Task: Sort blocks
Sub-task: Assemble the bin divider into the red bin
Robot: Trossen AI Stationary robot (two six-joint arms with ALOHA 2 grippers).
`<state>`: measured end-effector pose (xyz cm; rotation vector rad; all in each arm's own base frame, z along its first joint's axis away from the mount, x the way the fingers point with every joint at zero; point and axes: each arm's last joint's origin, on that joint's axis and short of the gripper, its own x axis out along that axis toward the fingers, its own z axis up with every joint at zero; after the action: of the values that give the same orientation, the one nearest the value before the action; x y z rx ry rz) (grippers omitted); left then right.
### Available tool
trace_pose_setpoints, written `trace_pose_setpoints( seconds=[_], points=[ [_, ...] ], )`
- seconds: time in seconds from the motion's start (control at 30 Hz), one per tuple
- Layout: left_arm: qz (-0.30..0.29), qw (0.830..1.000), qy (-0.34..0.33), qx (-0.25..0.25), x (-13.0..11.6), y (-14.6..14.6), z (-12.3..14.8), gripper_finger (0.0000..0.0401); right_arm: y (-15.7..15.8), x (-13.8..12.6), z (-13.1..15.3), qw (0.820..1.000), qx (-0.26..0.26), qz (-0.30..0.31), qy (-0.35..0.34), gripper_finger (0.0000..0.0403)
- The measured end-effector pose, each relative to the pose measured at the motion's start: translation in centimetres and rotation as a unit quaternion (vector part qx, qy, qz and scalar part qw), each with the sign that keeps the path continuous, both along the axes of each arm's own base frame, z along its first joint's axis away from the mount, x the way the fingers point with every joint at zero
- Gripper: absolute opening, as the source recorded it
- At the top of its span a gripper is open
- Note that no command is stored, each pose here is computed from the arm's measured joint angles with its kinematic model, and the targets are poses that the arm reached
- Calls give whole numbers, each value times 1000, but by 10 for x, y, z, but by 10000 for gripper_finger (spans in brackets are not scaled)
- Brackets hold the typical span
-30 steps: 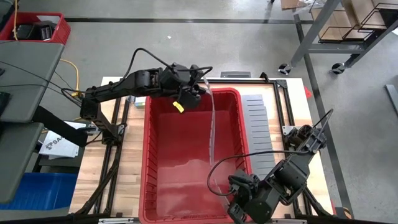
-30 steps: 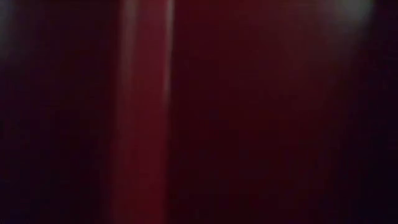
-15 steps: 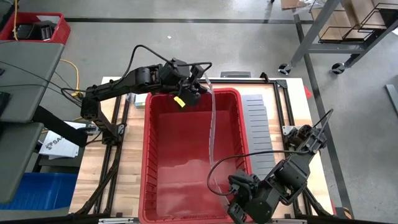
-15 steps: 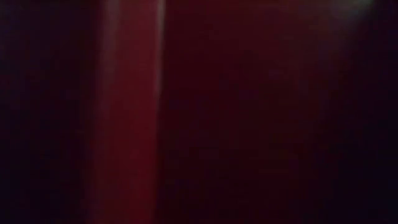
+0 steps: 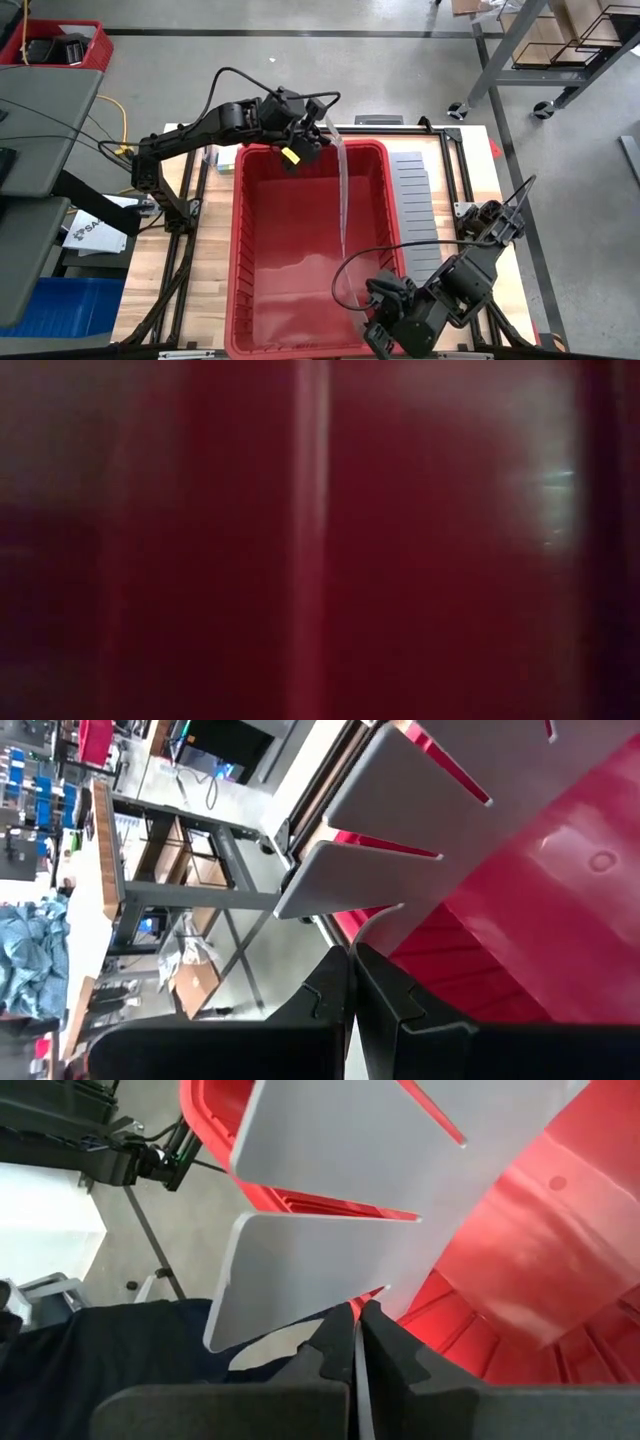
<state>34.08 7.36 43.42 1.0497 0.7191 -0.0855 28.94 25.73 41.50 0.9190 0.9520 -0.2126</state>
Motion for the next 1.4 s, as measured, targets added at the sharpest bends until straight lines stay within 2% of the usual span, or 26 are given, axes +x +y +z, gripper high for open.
trace_pose_setpoints(
  seconds=[0.4,0.7,0.87,1.07,1.4],
  points=[
    [-12,1000,5,20,2,-2,-1,0,0,0,0,1000,-1,5,-1,0],
    [-19,1000,20,0,8,15,-12,0,-1,2,1,1000,1,3,-5,0],
    [-28,998,39,-27,18,28,-27,0,-1,4,1,1000,-5,-6,-18,0],
    [-8,995,75,-59,27,35,-47,0,-1,6,2,999,8,-23,-25,0],
    [3,996,66,-65,31,33,-48,28,-4,8,2,999,24,-36,-15,0]
  ],
)
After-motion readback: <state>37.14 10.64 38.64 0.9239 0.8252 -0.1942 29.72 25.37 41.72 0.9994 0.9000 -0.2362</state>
